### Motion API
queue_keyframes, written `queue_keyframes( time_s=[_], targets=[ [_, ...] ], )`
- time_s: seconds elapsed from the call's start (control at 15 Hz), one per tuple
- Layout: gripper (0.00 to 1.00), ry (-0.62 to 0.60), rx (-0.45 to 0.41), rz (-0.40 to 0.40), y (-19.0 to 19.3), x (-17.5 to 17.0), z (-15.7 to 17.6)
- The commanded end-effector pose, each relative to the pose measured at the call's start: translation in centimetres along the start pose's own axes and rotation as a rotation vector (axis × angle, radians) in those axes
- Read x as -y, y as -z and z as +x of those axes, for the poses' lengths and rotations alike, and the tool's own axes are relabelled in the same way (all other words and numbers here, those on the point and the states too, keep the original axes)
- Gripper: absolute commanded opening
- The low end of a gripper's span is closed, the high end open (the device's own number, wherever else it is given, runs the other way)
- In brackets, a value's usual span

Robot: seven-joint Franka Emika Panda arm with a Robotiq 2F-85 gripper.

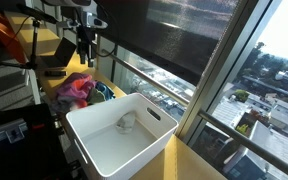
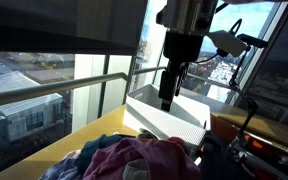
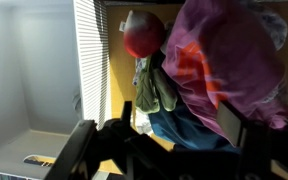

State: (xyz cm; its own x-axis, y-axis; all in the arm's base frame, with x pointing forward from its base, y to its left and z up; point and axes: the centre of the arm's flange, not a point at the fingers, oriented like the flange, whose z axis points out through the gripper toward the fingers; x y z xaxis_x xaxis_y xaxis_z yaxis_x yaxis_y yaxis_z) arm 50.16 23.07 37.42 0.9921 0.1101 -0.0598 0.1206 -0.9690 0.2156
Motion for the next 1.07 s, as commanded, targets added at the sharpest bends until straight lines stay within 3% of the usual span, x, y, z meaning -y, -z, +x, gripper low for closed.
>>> queue_keyframes(
  time_s=[0.0,0.53,0.8,1.0],
  targets=[
    [1.0,-0.016,0.025,0.064,0.8,-5.0,1.7],
    [1.0,-0.095,-0.03,0.118,1.2,-17.6,7.6],
    [1.0,-0.151,-0.028,0.116,-3.9,-22.8,9.4],
    [1.0,-0.169,-0.027,0.128,-8.7,-24.3,9.9]
  ],
)
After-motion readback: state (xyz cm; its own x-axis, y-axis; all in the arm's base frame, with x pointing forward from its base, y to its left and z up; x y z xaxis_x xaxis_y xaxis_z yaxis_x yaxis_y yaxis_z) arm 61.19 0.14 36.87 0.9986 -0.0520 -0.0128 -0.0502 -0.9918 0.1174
